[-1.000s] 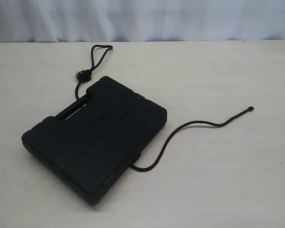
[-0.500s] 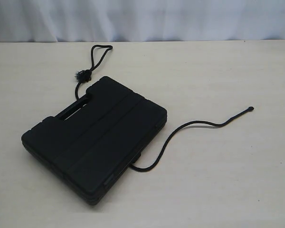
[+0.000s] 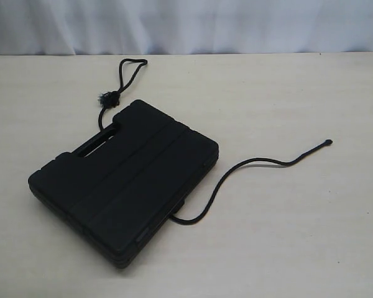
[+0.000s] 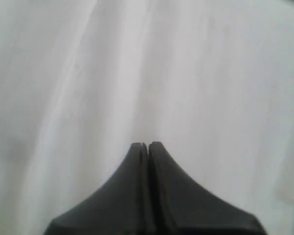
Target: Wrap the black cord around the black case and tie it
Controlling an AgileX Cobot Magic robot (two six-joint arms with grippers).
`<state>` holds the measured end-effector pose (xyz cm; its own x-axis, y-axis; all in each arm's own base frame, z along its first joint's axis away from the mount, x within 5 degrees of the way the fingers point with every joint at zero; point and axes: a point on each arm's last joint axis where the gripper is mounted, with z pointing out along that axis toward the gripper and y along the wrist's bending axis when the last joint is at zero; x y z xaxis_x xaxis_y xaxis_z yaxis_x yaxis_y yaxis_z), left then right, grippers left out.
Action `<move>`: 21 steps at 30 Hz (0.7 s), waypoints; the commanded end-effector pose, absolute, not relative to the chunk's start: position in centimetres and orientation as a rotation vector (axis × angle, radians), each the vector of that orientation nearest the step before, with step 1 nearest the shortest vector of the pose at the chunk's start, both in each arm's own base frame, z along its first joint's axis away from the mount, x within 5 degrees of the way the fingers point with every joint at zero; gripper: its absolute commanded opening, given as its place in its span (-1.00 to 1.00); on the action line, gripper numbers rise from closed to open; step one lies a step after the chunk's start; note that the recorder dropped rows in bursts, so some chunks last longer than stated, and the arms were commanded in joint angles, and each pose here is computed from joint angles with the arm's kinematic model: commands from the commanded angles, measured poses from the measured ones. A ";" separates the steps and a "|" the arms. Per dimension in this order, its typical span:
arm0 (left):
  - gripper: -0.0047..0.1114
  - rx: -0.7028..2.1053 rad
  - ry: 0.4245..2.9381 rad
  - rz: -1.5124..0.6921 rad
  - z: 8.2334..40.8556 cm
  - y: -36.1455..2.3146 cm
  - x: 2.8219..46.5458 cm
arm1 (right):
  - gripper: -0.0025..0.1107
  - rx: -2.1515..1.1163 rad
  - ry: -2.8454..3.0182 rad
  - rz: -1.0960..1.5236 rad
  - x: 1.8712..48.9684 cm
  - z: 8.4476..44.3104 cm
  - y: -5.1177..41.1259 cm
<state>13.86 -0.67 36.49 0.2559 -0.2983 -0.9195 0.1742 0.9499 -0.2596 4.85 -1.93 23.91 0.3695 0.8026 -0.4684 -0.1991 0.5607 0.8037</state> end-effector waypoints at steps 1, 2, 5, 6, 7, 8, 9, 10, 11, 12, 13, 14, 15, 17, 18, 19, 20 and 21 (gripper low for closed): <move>-0.92 -0.244 1.726 -0.117 35.0 0.8 20.1 | -0.88 0.626 1.001 0.659 4.7 24.4 -1.6; -0.92 -0.247 1.789 -0.075 35.0 1.0 21.2 | -0.88 0.608 1.011 0.651 4.7 24.6 -1.5; -0.92 -0.149 2.018 0.056 33.5 0.3 24.7 | -0.88 0.550 1.060 0.598 5.2 25.7 -1.2; -0.92 -0.094 2.093 0.083 33.0 -0.4 25.9 | -0.88 0.537 1.089 0.583 5.6 26.0 -1.1; -0.92 -0.030 2.170 0.108 32.4 -1.1 27.0 | -0.88 0.533 1.125 0.575 5.9 26.3 -1.0; -0.92 0.018 2.254 0.123 31.6 -1.7 28.1 | -0.88 0.529 1.162 0.569 6.3 26.5 -0.9; -0.92 0.086 2.327 0.135 31.2 -2.5 29.1 | -0.88 0.520 1.215 0.557 6.8 26.7 -0.7; -0.92 0.148 2.395 0.138 30.7 -3.3 30.0 | -0.88 0.509 1.271 0.541 7.4 26.9 -0.6; -0.92 0.201 2.437 0.137 30.7 -3.9 30.7 | -0.88 0.500 1.325 0.529 7.9 27.0 -0.4; -0.92 0.238 2.494 0.126 30.3 -4.5 31.5 | -0.88 0.491 1.383 0.515 8.5 27.2 -0.2; -0.92 0.266 2.551 0.114 29.7 -4.9 32.2 | -0.88 0.484 1.440 0.501 9.1 27.4 -0.1; -0.92 0.287 2.591 0.096 29.2 -5.2 32.8 | -0.88 0.474 1.480 0.488 9.6 27.8 0.0; -0.92 0.321 2.632 0.080 28.4 -5.5 33.4 | -0.88 0.467 1.537 0.475 10.3 28.1 0.1; -0.92 0.366 2.697 0.076 26.5 -5.8 34.5 | -0.88 0.470 1.666 0.457 11.9 28.4 0.4; -0.92 0.375 2.723 0.078 25.5 -5.9 35.0 | -0.88 0.474 1.714 0.453 12.5 28.5 0.5; -0.91 0.396 2.738 0.082 24.6 -6.0 35.4 | -0.88 0.477 1.772 0.448 13.3 28.6 0.6; -0.87 0.414 2.757 0.086 23.8 -6.0 35.6 | -0.88 0.478 1.827 0.440 14.0 28.7 0.7; -0.83 0.427 2.767 0.089 23.2 -6.1 35.9 | -0.88 0.473 1.868 0.434 14.6 28.7 0.8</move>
